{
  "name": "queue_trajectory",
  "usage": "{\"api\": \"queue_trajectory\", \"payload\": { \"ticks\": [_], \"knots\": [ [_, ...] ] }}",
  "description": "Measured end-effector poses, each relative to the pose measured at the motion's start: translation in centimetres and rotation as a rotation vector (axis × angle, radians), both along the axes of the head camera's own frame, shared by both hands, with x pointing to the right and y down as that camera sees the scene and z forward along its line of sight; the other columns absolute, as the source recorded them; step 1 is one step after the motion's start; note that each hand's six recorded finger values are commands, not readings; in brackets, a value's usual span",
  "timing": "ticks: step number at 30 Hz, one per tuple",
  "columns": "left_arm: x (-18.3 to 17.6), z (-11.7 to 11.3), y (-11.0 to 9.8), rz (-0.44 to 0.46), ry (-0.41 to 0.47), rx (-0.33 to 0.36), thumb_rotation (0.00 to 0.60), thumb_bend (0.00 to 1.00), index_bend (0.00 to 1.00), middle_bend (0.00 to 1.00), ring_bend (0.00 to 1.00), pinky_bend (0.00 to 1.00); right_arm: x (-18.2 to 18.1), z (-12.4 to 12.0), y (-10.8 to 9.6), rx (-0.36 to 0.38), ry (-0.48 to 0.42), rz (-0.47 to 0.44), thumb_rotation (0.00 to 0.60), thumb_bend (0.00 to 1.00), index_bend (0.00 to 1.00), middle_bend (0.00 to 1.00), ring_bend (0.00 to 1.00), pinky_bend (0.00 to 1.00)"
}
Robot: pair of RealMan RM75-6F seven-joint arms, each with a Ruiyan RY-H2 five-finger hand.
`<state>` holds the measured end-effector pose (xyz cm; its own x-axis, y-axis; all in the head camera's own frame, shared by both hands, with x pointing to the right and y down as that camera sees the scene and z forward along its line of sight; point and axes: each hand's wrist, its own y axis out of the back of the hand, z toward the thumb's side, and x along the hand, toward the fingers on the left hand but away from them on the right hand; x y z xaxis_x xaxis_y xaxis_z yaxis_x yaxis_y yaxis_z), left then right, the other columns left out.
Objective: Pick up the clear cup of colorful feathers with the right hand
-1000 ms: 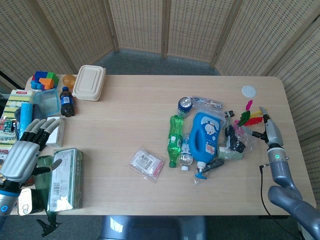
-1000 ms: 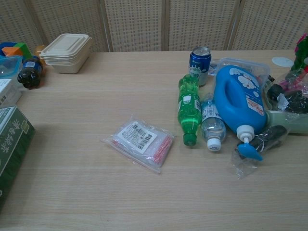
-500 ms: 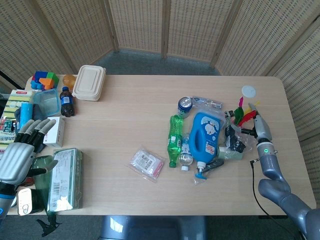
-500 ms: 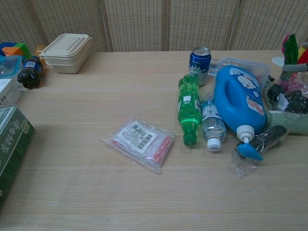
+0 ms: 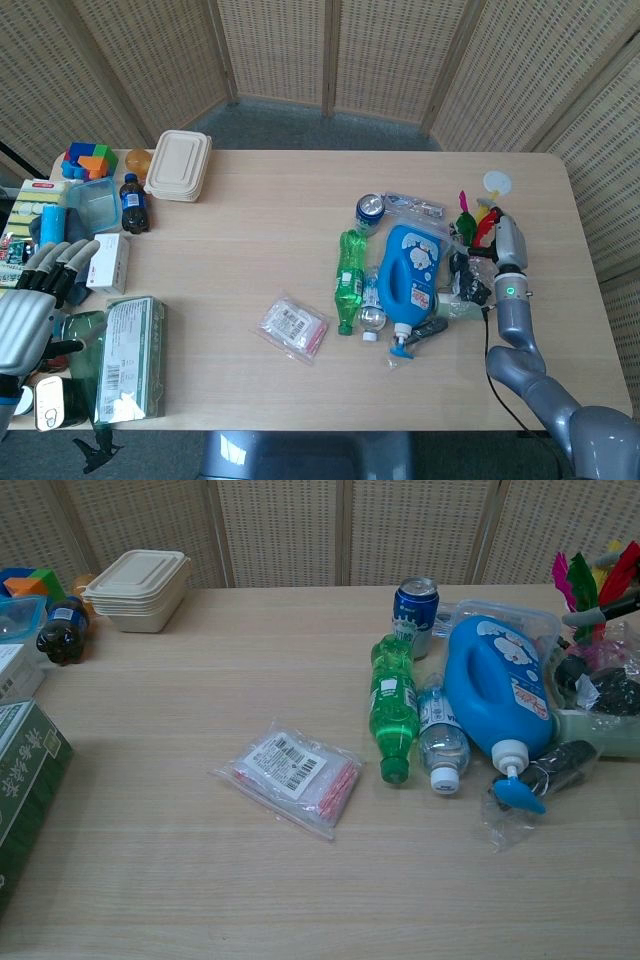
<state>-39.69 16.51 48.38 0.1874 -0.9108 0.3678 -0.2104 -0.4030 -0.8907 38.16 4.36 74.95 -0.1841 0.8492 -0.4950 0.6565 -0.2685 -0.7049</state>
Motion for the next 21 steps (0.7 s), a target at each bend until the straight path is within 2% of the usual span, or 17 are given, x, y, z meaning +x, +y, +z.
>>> {"api": "queue_trajectory", "payload": {
  "ticks": [7, 10, 16, 21],
  "knots": [
    [0.11, -0.11, -0.01, 0.006, 0.002, 0.003, 0.600, 0.26, 0.00, 0.00, 0.00, 0.00, 0.10, -0.45, -0.26, 0.068, 0.036, 0.053, 0.600, 0.16, 0.51, 0.58, 0.51, 0.41],
    [0.12, -0.13, 0.02, 0.007, 0.001, 0.003, 0.600, 0.26, 0.00, 0.00, 0.00, 0.00, 0.28, -0.35, -0.16, 0.076, 0.038, 0.080, 0.600, 0.19, 0.59, 0.66, 0.62, 0.49],
    [0.18, -0.20, 0.03, 0.010, 0.000, 0.004, 0.600, 0.26, 0.00, 0.00, 0.00, 0.00, 0.38, -0.24, -0.16, 0.071, 0.046, 0.075, 0.600, 0.21, 0.74, 0.83, 0.80, 0.60],
    [0.25, -0.11, -0.08, 0.013, 0.000, 0.003, 0.600, 0.26, 0.00, 0.00, 0.00, 0.00, 0.40, -0.65, -0.47, 0.079, 0.047, 0.058, 0.600, 0.21, 0.76, 0.84, 0.82, 0.61]
  ]
}}
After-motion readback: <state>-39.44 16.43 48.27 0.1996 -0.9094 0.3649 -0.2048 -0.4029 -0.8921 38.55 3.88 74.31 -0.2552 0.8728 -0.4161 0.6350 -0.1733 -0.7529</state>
